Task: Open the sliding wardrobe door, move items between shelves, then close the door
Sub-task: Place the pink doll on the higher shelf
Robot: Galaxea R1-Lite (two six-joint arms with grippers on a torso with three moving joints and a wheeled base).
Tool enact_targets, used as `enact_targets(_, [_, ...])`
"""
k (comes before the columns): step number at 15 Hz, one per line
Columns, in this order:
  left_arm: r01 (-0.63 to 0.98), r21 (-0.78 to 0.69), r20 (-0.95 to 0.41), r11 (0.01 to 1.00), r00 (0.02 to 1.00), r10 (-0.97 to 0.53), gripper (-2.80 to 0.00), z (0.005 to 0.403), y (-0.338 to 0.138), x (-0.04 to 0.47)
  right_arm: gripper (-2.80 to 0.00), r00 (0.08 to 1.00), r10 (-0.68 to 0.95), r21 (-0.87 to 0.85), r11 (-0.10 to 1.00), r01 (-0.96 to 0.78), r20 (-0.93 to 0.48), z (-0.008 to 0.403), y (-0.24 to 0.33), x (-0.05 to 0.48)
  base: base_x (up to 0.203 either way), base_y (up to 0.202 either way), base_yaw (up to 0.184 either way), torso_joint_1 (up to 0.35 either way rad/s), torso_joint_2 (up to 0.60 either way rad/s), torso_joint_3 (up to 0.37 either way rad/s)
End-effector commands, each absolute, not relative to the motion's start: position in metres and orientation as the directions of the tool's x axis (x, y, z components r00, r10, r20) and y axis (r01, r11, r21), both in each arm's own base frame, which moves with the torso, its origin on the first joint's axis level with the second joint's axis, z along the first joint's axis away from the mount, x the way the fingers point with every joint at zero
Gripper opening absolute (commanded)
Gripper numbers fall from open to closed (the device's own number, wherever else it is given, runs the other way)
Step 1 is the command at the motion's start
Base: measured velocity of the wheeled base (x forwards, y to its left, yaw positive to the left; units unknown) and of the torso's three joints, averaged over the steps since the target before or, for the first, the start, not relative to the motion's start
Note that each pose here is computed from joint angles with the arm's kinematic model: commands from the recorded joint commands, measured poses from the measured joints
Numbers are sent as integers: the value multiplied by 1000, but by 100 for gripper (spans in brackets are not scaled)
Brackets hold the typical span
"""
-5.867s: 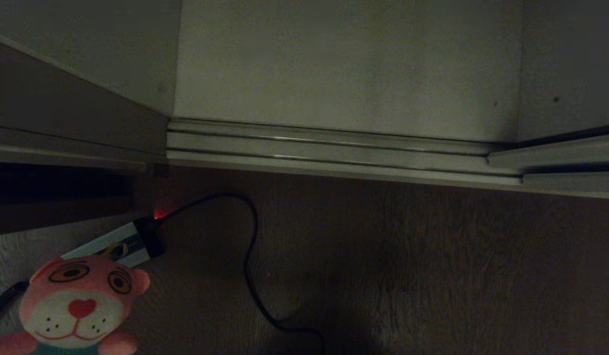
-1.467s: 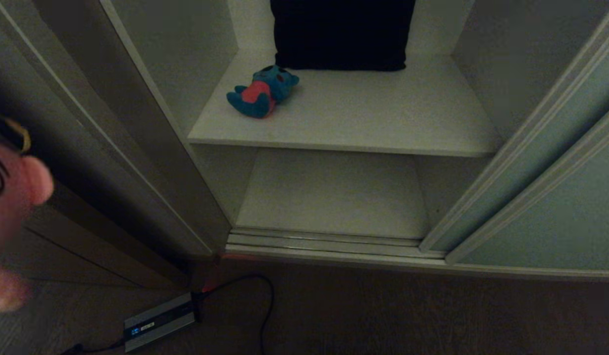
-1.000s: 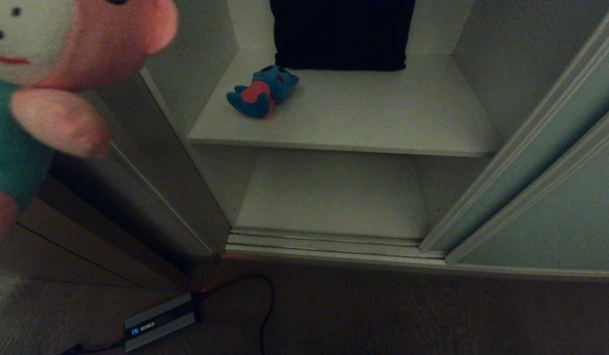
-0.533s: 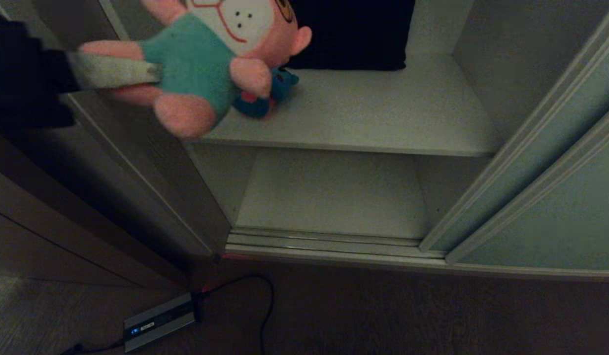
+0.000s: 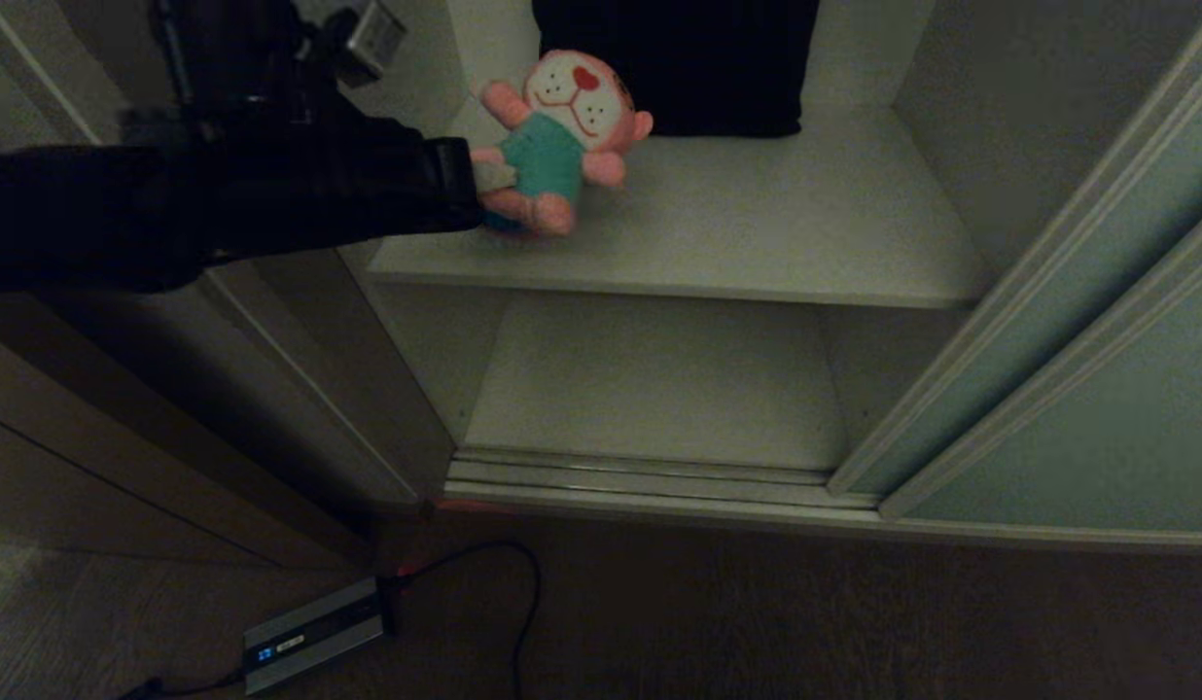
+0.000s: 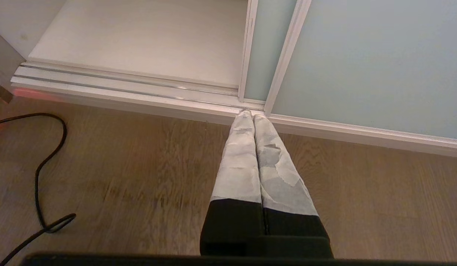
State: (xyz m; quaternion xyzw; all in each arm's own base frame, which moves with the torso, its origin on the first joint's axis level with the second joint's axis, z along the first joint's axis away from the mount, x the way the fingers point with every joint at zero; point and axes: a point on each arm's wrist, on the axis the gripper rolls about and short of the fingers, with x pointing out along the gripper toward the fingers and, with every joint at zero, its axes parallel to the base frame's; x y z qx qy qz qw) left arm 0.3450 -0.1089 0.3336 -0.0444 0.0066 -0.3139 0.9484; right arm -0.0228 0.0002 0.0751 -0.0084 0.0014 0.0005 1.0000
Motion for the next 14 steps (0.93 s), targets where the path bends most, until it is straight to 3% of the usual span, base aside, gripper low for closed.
enact_targets(1, [596, -131, -56, 792, 793, -606, -280, 293, -132, 390, -280, 1000, 2, -17, 1000, -2, -5, 74, 0, -23, 0, 0, 0, 0, 0, 0])
enact_targets(10, [601, -134, -13, 788, 794, -608, -280, 254, -166, 447, -280, 1000, 2, -17, 1000, -2, -5, 74, 0, -23, 0, 0, 0, 0, 0, 0])
enact_targets(14, [596, -111, 63, 795, 803, -593, -280, 260, -163, 451, -280, 1000, 2, -17, 1000, -2, -5, 74, 0, -23, 0, 0, 0, 0, 0, 0])
